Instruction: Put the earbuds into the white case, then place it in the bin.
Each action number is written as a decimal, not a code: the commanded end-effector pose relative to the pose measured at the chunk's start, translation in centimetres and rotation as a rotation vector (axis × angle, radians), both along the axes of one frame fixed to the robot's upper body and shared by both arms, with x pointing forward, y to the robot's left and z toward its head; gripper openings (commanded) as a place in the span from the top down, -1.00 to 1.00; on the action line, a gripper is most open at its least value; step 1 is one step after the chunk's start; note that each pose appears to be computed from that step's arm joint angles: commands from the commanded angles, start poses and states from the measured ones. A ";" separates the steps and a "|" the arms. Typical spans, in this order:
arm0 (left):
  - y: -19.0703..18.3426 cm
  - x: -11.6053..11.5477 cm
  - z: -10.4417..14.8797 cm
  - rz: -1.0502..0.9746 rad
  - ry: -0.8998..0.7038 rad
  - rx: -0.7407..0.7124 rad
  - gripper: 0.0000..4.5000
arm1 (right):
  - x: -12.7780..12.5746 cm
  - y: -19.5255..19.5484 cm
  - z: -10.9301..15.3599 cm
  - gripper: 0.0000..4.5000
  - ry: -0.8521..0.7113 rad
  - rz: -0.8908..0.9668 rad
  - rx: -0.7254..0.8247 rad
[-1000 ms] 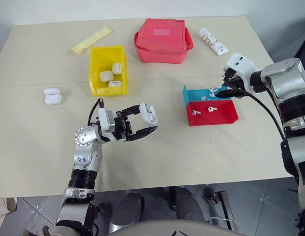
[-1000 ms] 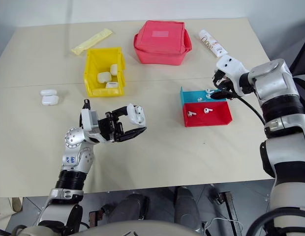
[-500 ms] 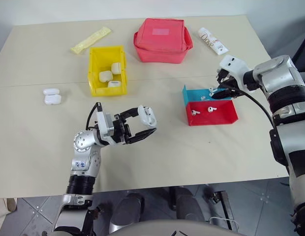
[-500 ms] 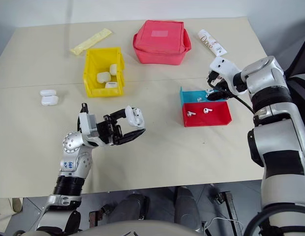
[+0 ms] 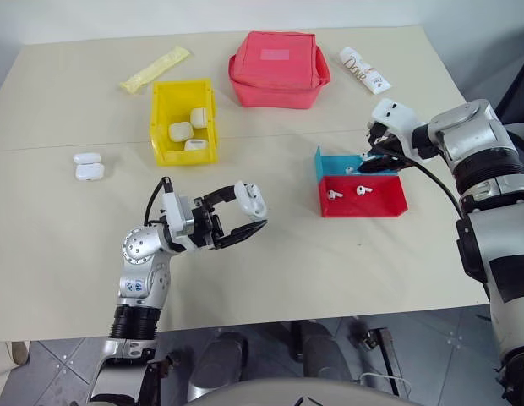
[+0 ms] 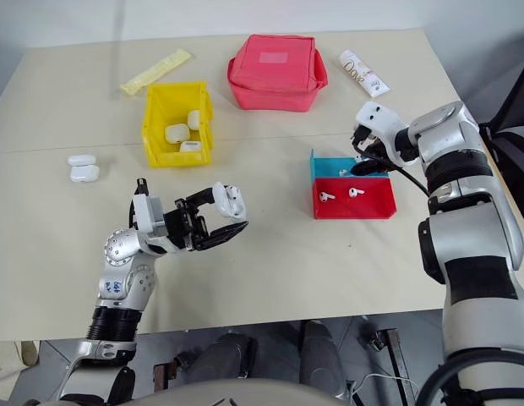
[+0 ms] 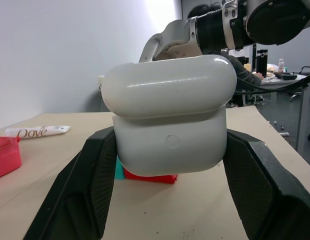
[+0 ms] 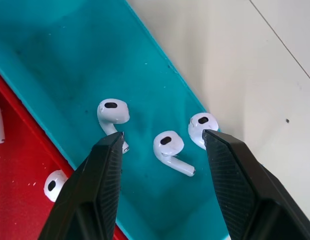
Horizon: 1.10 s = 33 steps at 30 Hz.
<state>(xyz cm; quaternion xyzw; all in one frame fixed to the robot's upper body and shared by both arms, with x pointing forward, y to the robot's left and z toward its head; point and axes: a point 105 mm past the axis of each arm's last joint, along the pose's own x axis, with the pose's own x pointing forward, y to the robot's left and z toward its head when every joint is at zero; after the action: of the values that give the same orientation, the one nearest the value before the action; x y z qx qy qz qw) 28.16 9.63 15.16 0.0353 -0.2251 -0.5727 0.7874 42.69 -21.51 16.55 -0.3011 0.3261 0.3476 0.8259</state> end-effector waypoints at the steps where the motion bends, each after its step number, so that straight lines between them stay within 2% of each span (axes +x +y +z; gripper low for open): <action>1: -0.2 -0.4 1.1 -0.006 -0.050 -0.009 -0.25 | 0.2 0.4 1.4 -0.16 -0.027 0.028 -0.010; 13: -0.4 -0.1 1.2 0.003 -0.053 -0.012 -0.25 | 0.5 -0.4 1.3 -0.16 -0.015 -0.069 -0.029; 33: -0.4 0.0 1.2 0.009 -0.053 -0.007 -0.25 | 0.0 -0.5 0.1 -0.16 0.036 -0.072 -0.031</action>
<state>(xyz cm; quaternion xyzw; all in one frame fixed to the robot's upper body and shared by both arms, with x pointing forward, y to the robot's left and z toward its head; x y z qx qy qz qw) 28.26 9.30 15.43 0.0361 -0.2283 -0.5692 0.7890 42.59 -21.89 15.80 -0.2956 0.3634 0.3216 0.8229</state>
